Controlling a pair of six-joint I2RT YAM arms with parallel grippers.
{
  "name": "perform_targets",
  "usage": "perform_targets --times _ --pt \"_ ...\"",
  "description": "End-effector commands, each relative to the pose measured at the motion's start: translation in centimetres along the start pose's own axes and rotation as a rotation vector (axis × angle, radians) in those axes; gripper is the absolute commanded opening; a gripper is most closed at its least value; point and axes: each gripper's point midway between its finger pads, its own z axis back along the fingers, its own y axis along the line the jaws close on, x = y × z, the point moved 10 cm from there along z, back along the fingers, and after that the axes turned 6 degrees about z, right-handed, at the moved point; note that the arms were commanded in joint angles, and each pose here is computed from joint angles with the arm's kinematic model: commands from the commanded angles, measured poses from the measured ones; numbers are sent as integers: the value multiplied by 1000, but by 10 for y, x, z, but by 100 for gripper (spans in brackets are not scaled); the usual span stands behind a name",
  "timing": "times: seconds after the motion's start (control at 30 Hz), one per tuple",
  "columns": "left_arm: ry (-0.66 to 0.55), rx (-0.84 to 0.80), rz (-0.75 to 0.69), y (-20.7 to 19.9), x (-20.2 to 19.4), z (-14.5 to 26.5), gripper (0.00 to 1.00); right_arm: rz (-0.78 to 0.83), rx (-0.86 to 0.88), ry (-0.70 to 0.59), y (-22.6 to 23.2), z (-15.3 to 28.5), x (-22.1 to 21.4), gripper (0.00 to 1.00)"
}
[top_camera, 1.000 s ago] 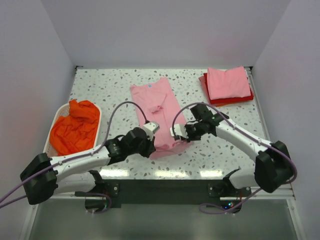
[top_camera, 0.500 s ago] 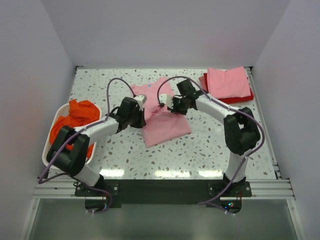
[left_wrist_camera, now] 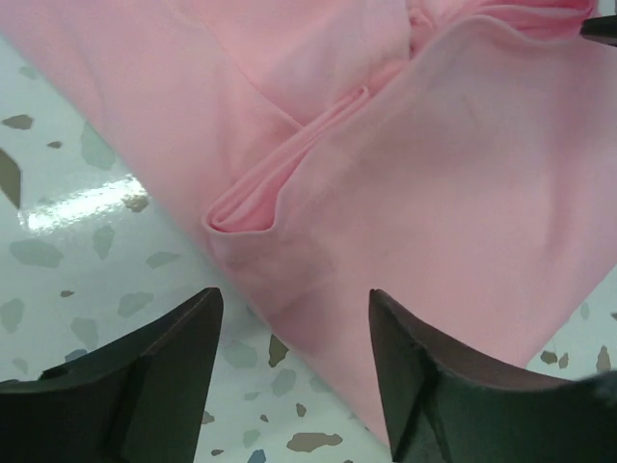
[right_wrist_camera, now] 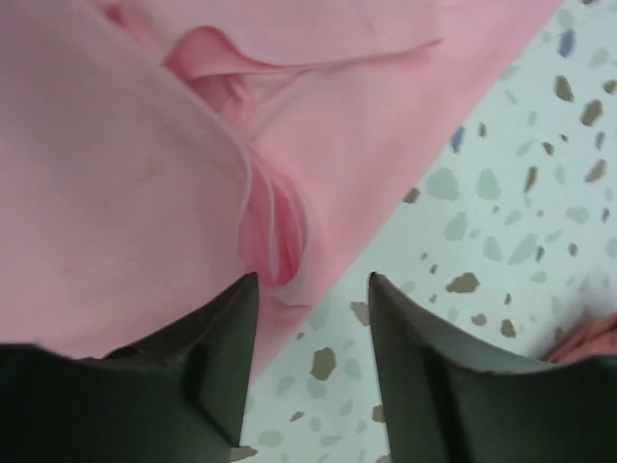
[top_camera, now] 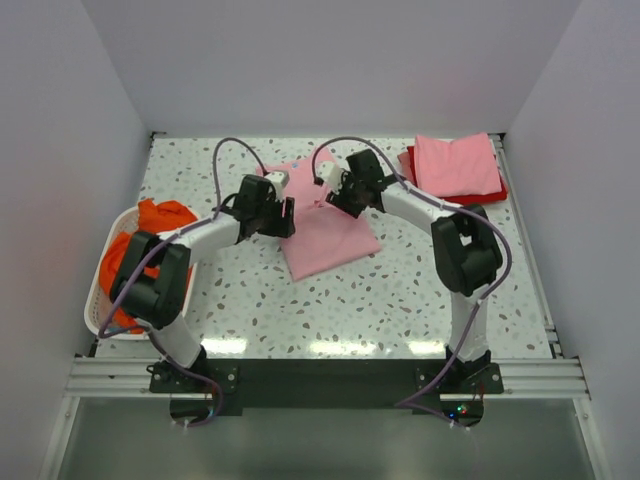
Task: Fold and stack the t-shirts
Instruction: Fold the tshirt
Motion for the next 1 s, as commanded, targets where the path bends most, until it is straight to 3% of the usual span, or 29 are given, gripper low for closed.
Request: perform_targets --times 0.0,0.03,0.13,0.2,0.23,0.27,0.33,0.37,0.43,0.47,0.53,0.67,0.83,0.97 --pt "-174 122 -24 3 43 17 69 -293 -396 -61 -47 6 27 56" --pt "-255 162 -36 2 57 33 79 -335 -423 -66 -52 9 30 62" --pt "-441 220 -105 -4 88 76 96 -463 -423 -149 -67 32 27 62" --pt "-464 172 -163 -10 91 95 99 -450 -325 -167 -65 42 20 62" --pt "-479 129 -206 -15 92 109 99 -393 -120 -286 -56 50 27 63" --pt "-431 24 -278 -21 85 112 98 -297 52 -237 -46 56 5 63" --pt "-360 -99 -432 -26 69 118 91 -166 339 -368 -27 68 1 64" --pt "-325 -215 -487 -34 58 118 89 -36 483 -328 -7 75 -15 66" --pt "-267 -297 -599 -45 23 114 89 80 620 -345 16 79 -27 70" --pt "-260 -298 -727 -47 11 110 89 190 635 -381 21 86 -30 73" --pt "-200 -334 -888 -55 -25 101 90 211 640 -366 42 79 -47 81" --pt "-177 -319 -1017 -54 -54 83 89 295 468 -347 43 73 -53 88" --pt "-96 -284 -1065 -57 -68 57 87 303 425 -278 49 55 -58 87" --pt "-97 -189 -1076 -55 -61 47 86 319 423 -222 55 41 -60 85"
